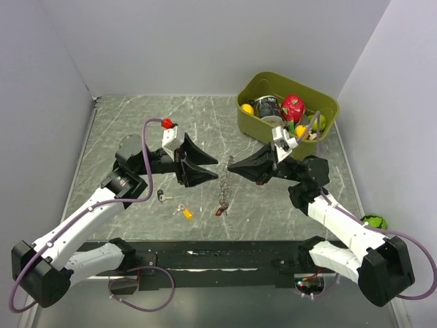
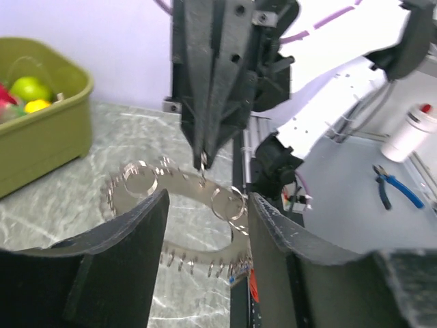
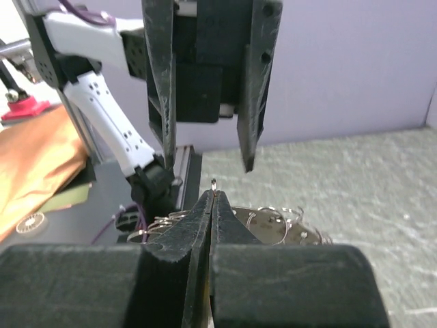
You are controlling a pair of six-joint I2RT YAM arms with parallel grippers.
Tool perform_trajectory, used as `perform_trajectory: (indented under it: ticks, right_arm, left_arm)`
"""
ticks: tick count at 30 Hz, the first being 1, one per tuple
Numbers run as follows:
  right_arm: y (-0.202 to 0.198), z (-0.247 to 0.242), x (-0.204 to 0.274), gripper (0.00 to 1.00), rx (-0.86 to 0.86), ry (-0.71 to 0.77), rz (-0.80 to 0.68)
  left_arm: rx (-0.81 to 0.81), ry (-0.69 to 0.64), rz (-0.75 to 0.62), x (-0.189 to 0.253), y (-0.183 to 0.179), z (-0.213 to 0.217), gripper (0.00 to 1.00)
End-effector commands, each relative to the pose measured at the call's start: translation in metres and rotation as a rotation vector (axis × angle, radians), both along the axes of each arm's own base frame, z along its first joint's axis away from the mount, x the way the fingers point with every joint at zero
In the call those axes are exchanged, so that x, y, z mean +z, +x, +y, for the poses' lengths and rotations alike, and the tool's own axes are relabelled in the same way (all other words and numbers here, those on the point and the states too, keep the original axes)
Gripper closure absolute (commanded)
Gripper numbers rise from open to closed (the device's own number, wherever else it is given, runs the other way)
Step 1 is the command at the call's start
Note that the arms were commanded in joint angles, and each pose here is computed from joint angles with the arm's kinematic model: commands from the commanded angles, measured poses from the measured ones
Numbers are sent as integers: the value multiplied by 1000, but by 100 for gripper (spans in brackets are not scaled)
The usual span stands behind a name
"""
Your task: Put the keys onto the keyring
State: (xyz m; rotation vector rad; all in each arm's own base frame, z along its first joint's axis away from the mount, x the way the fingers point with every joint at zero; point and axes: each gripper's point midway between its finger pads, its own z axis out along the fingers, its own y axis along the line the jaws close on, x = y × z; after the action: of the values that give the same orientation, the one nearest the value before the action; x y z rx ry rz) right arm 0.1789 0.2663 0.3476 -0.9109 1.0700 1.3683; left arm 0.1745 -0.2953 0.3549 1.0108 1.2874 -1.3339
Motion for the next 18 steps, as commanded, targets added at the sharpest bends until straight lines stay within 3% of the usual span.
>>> perform_trajectory:
  ticks: [1,18]
  right_arm:
    - [-12,-7,39,100,-5,137,-112]
    - [-13,-7,41,100,22,165,-93]
  left_arm:
    - [-104,-35,-51,13,-15,-1,45]
    - [-70,-127,-28,23,2,-14,58]
